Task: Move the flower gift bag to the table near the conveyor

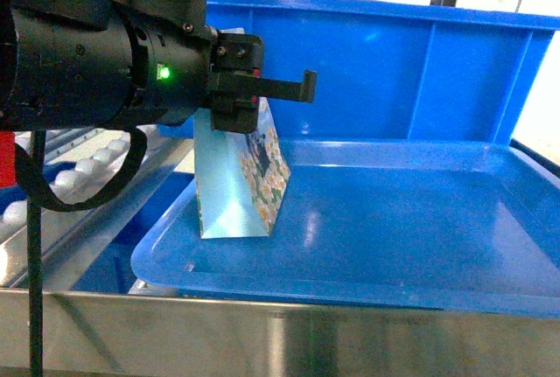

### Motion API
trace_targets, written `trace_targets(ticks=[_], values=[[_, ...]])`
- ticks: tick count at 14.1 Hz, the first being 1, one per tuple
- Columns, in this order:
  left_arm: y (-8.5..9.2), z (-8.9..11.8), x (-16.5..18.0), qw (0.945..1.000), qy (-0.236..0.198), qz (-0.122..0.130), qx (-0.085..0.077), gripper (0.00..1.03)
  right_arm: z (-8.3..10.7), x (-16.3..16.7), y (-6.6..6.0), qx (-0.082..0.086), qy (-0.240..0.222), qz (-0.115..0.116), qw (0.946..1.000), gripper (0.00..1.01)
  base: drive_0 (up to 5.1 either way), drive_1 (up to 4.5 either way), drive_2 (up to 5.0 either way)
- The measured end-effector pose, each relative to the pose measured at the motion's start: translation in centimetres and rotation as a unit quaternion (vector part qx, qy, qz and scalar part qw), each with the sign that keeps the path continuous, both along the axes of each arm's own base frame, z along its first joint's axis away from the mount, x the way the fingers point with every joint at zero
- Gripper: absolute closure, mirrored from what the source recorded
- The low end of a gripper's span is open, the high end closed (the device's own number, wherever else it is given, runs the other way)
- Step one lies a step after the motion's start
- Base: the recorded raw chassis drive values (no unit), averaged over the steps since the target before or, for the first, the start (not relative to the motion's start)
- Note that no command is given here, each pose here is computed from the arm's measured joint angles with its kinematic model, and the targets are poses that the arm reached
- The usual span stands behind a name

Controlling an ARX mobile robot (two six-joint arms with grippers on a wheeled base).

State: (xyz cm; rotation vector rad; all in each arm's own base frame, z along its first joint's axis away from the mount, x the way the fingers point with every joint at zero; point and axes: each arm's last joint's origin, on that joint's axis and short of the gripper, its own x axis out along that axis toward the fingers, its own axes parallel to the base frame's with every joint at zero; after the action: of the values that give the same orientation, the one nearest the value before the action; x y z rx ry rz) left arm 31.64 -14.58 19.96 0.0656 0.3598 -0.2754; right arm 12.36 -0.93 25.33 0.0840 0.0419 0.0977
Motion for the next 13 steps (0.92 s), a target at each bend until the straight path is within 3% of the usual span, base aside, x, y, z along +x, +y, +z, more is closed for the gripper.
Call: trace_targets(ticks=[2, 3, 8, 13], values=[[0.3, -0.2, -0.1, 1.0000, 0.002, 0.005, 0.001, 0.98, 0.0, 0.0, 0.0, 0.000, 0.000, 0.000, 1.0000, 0.99, 0.0, 0.00, 0.0], [0.5, -0.2, -0.2, 1.0000, 0.003, 0.004, -0.003, 1.01, 0.0, 0.0, 0.0, 0.000, 0.000, 0.000, 1.0000, 0.99, 0.0, 0.00, 0.0], [1.4, -0.1, -1.1, 0.9996, -0.022, 0.015, -0.009, 1.01, 0.0, 0.0, 0.0, 0.000, 0.000, 0.000, 1.0000, 0.99, 0.0, 0.00, 0.0], [2.9, 4.4, -2.6, 0.9964, -0.077, 0.007, -0.035, 1.01, 0.0, 0.0, 0.0, 0.000, 0.000, 0.000, 1.0000, 0.99, 0.0, 0.00, 0.0]])
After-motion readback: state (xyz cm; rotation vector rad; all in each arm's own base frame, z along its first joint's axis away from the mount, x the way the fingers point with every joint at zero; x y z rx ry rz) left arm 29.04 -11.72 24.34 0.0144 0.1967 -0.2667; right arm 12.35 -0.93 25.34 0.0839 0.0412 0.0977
